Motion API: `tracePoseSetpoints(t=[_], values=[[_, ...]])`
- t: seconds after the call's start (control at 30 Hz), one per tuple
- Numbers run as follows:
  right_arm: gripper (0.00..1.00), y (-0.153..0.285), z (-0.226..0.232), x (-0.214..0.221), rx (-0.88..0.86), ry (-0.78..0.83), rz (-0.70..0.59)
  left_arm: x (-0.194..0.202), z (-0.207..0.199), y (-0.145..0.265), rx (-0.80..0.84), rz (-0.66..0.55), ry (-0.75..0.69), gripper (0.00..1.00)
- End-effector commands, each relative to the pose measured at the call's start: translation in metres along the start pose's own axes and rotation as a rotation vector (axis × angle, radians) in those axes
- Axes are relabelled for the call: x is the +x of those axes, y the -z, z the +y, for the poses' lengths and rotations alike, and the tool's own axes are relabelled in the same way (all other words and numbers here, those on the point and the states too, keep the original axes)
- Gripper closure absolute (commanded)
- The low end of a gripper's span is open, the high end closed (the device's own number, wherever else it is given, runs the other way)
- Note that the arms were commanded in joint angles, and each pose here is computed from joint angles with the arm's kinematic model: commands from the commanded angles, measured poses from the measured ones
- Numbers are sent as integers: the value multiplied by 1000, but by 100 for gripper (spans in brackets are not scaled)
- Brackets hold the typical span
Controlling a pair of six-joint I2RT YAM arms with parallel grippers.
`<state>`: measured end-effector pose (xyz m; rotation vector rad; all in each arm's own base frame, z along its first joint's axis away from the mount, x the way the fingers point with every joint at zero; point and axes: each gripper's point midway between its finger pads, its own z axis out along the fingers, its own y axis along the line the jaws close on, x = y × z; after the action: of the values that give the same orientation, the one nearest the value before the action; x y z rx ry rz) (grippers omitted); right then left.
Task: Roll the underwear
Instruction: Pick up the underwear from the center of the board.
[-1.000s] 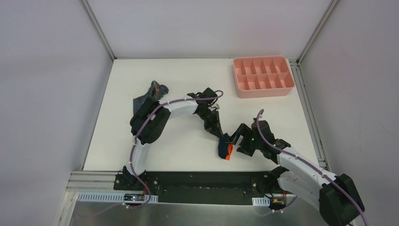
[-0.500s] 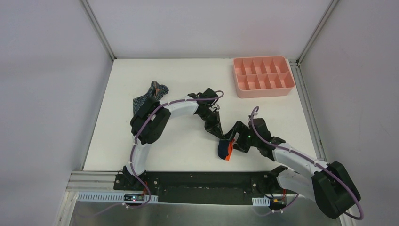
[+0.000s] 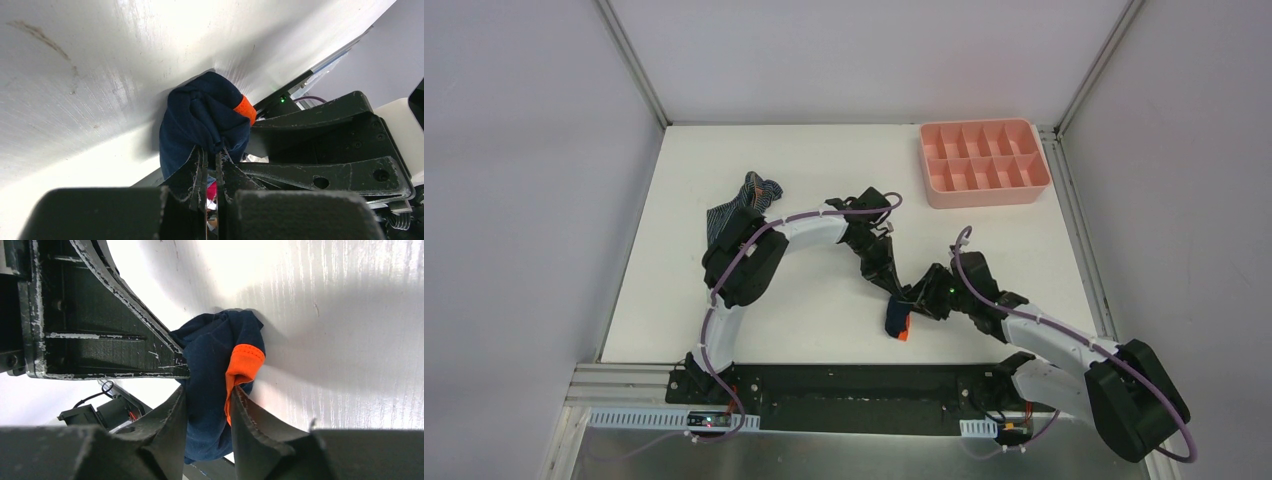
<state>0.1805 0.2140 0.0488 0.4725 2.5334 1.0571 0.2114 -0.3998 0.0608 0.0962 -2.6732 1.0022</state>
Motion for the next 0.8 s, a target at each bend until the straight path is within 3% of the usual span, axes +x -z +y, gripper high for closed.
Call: tracePoseSetpoints(t=[0.0, 0.1, 0.13, 0.2, 0.23, 0.3, 0.43, 0.53, 0.7, 0.77], values=[[68, 0, -4, -1, 20, 0, -14, 0, -1, -2, -33, -11, 14, 100], [72, -2, -6, 0, 33, -5, -5, 0, -3, -1, -30, -17, 13, 100], [66, -3, -6, 0, 37, -5, -2, 0, -3, -1, -30, -19, 13, 100], [42, -5, -8, 2, 46, -10, 1, -1, -3, -1, -30, -22, 13, 100], [37, -6, -9, 3, 51, -11, 3, -1, -4, 0, -30, -22, 14, 100], [30, -7, -10, 4, 59, -15, 4, 0, -4, 0, -30, -21, 13, 100], [28, -10, -11, 7, 59, -28, 8, 0, -4, 0, -29, -23, 15, 100], [36, -13, -9, 10, 49, -41, 14, 0, -4, 0, -30, -24, 14, 100], [77, -11, -13, 3, 83, -53, -36, 0, -3, 0, -31, -24, 15, 100], [88, -8, -13, -1, 94, -50, -58, 1, -2, 0, -34, -22, 16, 100]])
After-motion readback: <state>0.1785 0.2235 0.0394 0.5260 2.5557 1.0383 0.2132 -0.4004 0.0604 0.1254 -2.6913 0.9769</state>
